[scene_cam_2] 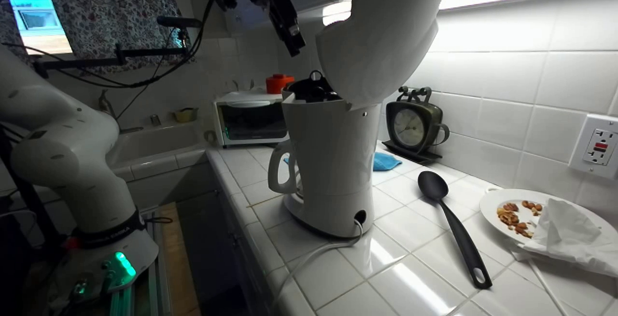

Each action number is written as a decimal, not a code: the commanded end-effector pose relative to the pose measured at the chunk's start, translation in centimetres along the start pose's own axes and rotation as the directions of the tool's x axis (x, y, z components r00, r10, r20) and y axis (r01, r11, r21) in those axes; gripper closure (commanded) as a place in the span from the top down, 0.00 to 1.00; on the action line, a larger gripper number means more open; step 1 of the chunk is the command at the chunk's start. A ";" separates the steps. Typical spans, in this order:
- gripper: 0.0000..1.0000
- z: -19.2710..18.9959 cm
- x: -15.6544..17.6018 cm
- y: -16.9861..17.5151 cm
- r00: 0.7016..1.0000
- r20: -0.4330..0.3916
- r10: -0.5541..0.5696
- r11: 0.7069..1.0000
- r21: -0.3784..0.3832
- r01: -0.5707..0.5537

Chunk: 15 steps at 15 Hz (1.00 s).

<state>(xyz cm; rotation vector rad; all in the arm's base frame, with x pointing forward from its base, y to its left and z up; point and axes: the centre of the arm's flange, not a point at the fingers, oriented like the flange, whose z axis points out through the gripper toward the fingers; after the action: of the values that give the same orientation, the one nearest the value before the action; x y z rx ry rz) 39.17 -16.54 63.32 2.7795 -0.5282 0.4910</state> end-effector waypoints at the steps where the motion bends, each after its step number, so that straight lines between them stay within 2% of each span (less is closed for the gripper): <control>1: 1.00 0.9 -1.5 2.8 1.000 0.011 -0.028 0.999 -0.029 0.028; 7: 1.00 4.1 -1.8 4.3 0.998 0.022 -0.062 0.998 -0.004 0.063; 15: 1.00 6.6 -2.2 4.3 0.997 -0.051 0.055 0.998 0.010 -0.054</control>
<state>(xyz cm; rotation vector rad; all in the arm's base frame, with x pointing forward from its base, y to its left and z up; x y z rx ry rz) 37.47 -21.66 58.44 2.7800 -0.5178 0.5273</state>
